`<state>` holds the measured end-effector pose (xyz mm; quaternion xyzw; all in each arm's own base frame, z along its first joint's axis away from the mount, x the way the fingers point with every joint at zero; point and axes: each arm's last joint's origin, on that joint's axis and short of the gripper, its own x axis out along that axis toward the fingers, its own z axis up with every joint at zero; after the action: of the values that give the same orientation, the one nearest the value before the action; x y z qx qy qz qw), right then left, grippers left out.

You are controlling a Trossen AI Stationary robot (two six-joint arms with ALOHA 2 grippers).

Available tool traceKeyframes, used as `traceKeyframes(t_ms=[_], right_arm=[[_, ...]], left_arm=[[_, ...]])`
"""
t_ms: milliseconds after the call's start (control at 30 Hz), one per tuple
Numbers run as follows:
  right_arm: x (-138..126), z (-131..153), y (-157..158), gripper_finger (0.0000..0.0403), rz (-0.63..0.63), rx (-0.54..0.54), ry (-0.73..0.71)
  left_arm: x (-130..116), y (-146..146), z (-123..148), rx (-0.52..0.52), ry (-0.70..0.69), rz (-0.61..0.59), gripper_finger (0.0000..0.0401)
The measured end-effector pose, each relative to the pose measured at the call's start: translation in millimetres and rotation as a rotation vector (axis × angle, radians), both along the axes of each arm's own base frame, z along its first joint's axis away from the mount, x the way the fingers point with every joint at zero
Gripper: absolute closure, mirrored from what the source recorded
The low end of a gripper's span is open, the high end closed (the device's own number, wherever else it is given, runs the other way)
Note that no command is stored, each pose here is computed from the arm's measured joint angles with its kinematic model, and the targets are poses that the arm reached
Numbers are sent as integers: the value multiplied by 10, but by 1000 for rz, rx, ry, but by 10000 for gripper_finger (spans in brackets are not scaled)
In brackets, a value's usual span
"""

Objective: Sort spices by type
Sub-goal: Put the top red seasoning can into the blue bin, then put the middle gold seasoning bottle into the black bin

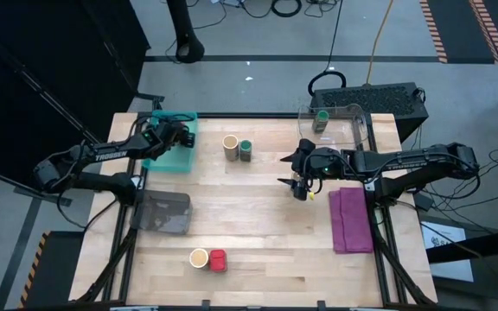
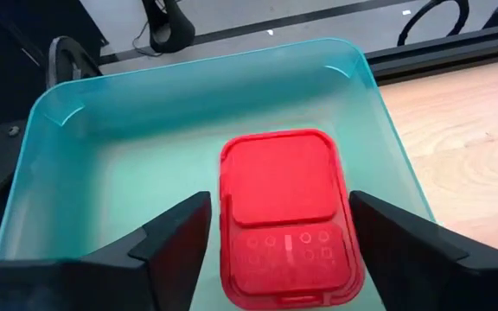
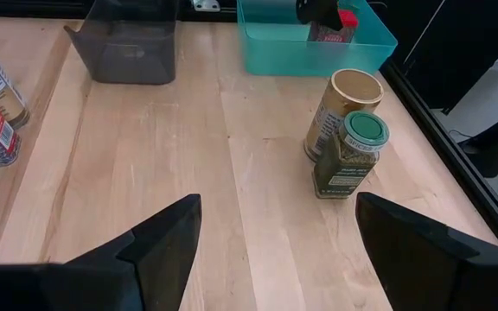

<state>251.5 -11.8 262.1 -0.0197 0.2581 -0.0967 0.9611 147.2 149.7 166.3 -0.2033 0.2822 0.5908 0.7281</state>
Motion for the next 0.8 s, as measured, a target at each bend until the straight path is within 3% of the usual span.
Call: traceKeyframes(t_ms=[233,567,667,800], right_arm=[[0,1,-2,110,-4,-5,-1],[0,3,-1,110,-14,9,-6],[0,7,-11,110,-58,7,-15],[-21,17,-64,110,-246,-35,-19]], left_arm=[[0,-17,39,19,10,-27,87],[-101,-123,321,110,-82,-61,83],[-107,-230,435,126,-135,-162,83],[-51,-433,606,176,-236,-359,83]])
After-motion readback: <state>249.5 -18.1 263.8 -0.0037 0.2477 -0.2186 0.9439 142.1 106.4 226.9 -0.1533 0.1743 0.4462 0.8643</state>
